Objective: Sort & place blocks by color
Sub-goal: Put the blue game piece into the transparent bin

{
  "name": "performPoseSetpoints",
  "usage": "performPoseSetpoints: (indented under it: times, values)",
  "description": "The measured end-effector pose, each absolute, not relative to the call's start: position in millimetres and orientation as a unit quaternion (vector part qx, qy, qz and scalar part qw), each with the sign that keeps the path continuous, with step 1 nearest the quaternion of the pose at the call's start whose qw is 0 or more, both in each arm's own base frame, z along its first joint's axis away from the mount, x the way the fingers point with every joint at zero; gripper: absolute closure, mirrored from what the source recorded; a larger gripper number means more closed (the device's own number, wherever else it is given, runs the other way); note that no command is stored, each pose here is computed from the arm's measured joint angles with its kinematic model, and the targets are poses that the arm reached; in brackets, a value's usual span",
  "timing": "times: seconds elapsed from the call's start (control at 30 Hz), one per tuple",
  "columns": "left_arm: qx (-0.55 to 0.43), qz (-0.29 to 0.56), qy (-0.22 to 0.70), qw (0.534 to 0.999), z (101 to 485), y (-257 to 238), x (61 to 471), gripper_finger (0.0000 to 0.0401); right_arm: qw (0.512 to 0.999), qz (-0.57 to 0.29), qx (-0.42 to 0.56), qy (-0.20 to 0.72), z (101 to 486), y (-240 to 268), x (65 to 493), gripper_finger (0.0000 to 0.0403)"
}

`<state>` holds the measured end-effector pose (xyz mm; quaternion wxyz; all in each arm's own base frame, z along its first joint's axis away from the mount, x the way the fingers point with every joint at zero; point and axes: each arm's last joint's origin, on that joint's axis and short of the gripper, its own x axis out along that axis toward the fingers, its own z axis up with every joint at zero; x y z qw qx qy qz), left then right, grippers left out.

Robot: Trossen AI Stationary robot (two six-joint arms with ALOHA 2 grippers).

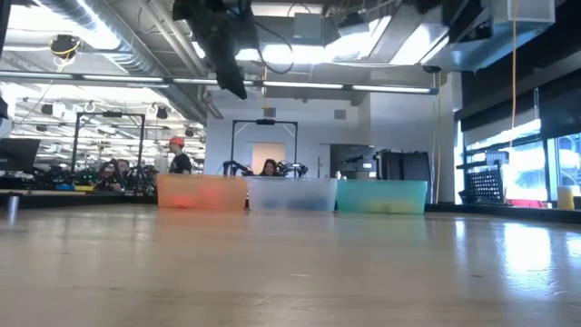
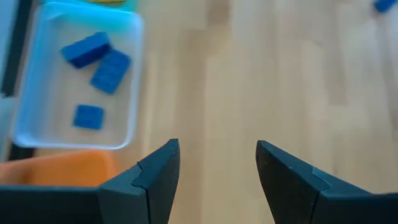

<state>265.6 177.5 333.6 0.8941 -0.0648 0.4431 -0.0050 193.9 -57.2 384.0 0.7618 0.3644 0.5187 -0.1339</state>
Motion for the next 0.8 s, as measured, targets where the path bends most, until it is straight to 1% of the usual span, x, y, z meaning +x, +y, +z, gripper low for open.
performPoseSetpoints:
  times: [0.17,0.37,0.5,0.67,0.8]
  values:
    - [-0.062,-0.032,0.452,0.889,332.4,164.6,271.2,0.02,0.759,-0.086,0.34,0.548,386.1,-27.2,192.2,0.0256]
    - [-0.056,-0.053,0.459,0.885,331.8,150.3,278.2,0.02,0.733,-0.069,0.318,0.597,383.1,3.5,189.0,0.0256]
    - [-0.065,-0.062,0.465,0.881,331.3,139.5,282.8,0.0201,0.731,-0.044,0.298,0.612,383.0,24.1,187.6,0.0257]
    - [-0.073,-0.079,0.482,0.87,329.7,125.4,285.8,0.0201,0.735,-0.009,0.282,0.617,383.2,47.9,188.3,0.0269]
    - [-0.077,-0.079,0.5,0.859,328.2,116.3,286.9,0.0201,0.722,0.014,0.273,0.636,380.9,64.5,187.5,0.0271]
